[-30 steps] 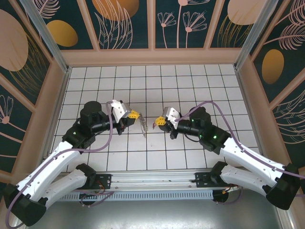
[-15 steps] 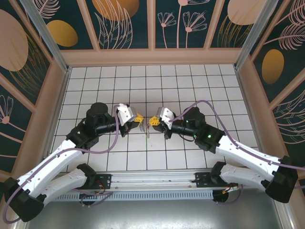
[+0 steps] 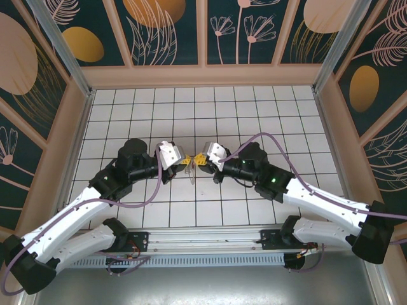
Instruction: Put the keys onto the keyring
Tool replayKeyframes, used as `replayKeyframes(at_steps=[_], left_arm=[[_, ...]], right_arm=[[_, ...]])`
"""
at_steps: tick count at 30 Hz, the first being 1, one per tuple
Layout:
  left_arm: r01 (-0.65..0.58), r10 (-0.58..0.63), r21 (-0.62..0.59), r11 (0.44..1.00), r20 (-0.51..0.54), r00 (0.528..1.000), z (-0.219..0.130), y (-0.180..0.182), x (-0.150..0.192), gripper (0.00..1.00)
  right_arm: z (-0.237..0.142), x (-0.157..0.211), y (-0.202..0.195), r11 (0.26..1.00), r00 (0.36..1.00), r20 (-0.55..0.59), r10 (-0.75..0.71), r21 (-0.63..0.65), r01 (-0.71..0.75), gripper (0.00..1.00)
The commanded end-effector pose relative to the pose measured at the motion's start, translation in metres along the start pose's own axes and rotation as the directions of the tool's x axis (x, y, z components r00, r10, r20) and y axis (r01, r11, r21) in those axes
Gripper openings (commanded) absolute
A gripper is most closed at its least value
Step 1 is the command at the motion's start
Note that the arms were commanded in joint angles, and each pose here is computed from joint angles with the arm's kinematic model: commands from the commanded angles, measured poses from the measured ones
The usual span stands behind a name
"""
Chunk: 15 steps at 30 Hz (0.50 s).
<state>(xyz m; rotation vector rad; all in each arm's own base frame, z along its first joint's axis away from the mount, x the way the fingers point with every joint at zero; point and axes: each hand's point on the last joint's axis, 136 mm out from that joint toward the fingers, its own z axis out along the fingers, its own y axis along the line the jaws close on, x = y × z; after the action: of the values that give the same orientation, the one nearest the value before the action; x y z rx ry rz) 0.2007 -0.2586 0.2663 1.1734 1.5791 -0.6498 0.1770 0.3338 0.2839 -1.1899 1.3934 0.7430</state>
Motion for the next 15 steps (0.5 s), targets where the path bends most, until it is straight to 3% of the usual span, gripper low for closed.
replayKeyframes(at_steps=[1,15], left_arm=[[-0.039,0.039,-0.025,0.999,0.031,0.999,-0.0062,0.0038,-0.0171,0.00],[-0.042,0.043,-0.026,0.999,0.047,0.998,-0.0091,0.0022,-0.0207,0.00]], right_arm=[[-0.0006,-0.0315,-0.0066,0.999,0.996,0.082,-0.037,0.030,0.035,0.00],[0.0068,-0.0293,-0.0043,1.000,0.998,0.058,-0.019,0.002,0.019,0.00]])
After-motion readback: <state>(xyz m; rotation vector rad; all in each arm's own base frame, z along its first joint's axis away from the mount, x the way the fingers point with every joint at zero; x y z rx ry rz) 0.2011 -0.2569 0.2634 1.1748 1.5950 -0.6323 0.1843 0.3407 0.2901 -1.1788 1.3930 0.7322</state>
